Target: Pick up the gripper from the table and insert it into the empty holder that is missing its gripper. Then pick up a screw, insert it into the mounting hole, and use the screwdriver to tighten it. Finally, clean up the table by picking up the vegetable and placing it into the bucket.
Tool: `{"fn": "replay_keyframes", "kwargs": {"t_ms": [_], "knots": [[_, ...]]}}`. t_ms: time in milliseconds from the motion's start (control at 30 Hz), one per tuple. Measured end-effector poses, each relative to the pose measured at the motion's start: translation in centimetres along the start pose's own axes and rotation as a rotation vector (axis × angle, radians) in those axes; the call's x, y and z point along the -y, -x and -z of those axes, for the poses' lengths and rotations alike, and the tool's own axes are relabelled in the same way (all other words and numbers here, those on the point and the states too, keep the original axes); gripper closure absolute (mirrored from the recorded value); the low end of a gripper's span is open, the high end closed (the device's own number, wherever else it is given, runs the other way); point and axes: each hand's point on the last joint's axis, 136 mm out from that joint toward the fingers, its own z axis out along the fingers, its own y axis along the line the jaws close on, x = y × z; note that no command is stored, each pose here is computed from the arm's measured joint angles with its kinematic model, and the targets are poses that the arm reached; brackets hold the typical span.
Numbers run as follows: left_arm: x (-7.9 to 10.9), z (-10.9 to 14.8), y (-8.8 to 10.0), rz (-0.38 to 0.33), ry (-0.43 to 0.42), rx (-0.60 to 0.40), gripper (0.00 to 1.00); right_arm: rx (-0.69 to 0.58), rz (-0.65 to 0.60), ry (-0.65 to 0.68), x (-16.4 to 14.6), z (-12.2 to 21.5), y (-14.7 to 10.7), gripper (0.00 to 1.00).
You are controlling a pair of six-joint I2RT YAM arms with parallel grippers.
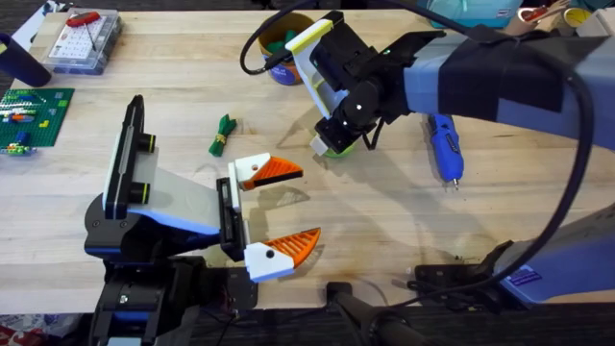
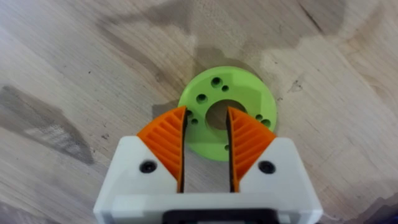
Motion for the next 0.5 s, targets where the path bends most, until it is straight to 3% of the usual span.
{"fn": "replay_keyframes", "kwargs": {"t_ms": [500], "knots": [[-0.51,0.01,-0.28,0.029,0.028,-0.004,0.009,-0.007,0.003,0.004,-0.06,0.04,-0.15,0.641]]}}
